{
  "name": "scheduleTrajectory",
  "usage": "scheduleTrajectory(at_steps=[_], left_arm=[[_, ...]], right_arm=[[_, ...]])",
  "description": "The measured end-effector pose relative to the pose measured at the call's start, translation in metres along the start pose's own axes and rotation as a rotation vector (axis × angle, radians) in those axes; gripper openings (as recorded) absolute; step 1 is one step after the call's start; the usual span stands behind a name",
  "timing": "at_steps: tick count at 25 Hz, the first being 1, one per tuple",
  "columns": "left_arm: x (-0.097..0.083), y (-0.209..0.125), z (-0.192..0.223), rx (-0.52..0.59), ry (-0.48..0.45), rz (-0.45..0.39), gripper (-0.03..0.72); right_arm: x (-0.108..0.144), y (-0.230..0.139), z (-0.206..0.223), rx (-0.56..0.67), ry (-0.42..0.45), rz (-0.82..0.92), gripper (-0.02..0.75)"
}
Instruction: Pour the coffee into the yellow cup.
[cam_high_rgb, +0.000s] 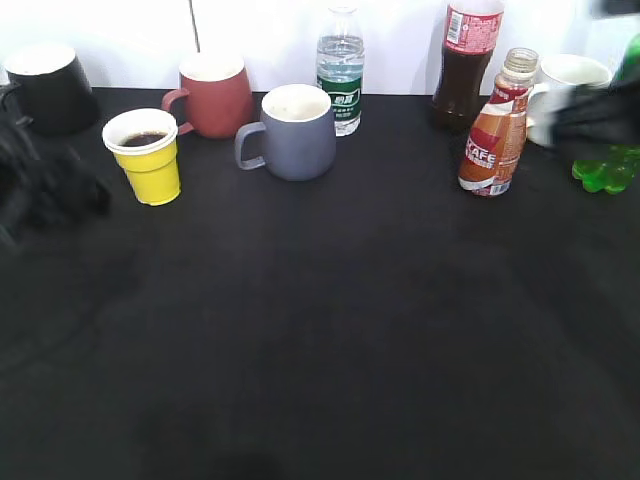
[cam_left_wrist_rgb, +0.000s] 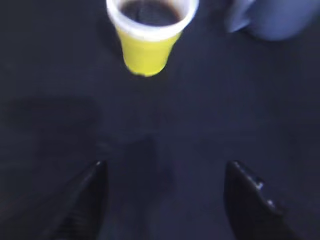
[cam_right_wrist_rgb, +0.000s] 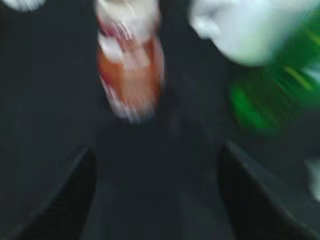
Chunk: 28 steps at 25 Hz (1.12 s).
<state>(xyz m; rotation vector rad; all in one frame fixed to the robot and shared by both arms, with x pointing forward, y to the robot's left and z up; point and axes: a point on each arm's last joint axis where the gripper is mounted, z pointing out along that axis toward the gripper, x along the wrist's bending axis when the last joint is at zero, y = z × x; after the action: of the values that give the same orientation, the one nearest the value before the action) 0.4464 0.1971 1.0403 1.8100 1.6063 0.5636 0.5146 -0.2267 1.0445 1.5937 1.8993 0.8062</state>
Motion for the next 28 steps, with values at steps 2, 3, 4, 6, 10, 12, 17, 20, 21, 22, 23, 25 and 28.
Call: scheduleTrajectory(at_steps=[2,3,4,6,10,12,17,20,21,22,23,25,28], left_arm=[[-0.007,0.006,-0.042,-0.015,-0.021,0.142,0.502],[-0.003,0.002,-0.064,-0.027,-0.044,0.166,0.487],[0.004,-0.002,-0.084,-0.044,-0.061,0.183,0.479],[0.024,-0.015,-0.134,-0.147,-0.1,0.197,0.47],[0.054,-0.069,-0.175,-0.19,-0.162,0.245,0.47],[0.064,-0.101,-0.177,-0.181,-0.213,0.244,0.465],[0.075,-0.134,-0.173,-0.245,-0.246,0.272,0.451],[0.075,-0.134,-0.173,-0.247,-0.246,0.279,0.442],[0.075,-0.134,-0.173,-0.247,-0.246,0.28,0.432],[0.075,-0.134,-0.173,-0.247,-0.247,0.28,0.421],[0.075,-0.134,-0.173,-0.247,-0.247,0.28,0.417],[0.075,-0.134,-0.173,-0.247,-0.247,0.28,0.417],[0.075,-0.134,-0.173,-0.248,-0.237,0.274,0.407]], right_arm=[[-0.002,-0.001,-0.058,-0.017,-0.007,0.013,0.588],[-0.003,-0.003,-0.089,-0.056,0.013,-0.008,0.588],[-0.006,-0.009,-0.122,-0.099,0.034,-0.012,0.588],[-0.014,-0.032,-0.179,-0.17,0.062,0.012,0.588],[-0.029,-0.119,-0.224,-0.195,0.054,0.031,0.588],[-0.037,-0.159,-0.233,-0.207,0.018,0.03,0.588],[-0.04,-0.195,-0.226,-0.245,0.017,0.037,0.588],[-0.038,-0.192,-0.217,-0.296,0.027,0.031,0.578],[-0.038,-0.191,-0.217,-0.298,0.028,0.031,0.578],[-0.038,-0.191,-0.217,-0.3,0.028,0.031,0.577],[-0.038,-0.191,-0.217,-0.301,0.028,0.031,0.577],[-0.038,-0.191,-0.217,-0.303,0.028,0.031,0.577],[-0.038,-0.191,-0.217,-0.305,0.028,0.032,0.577]])
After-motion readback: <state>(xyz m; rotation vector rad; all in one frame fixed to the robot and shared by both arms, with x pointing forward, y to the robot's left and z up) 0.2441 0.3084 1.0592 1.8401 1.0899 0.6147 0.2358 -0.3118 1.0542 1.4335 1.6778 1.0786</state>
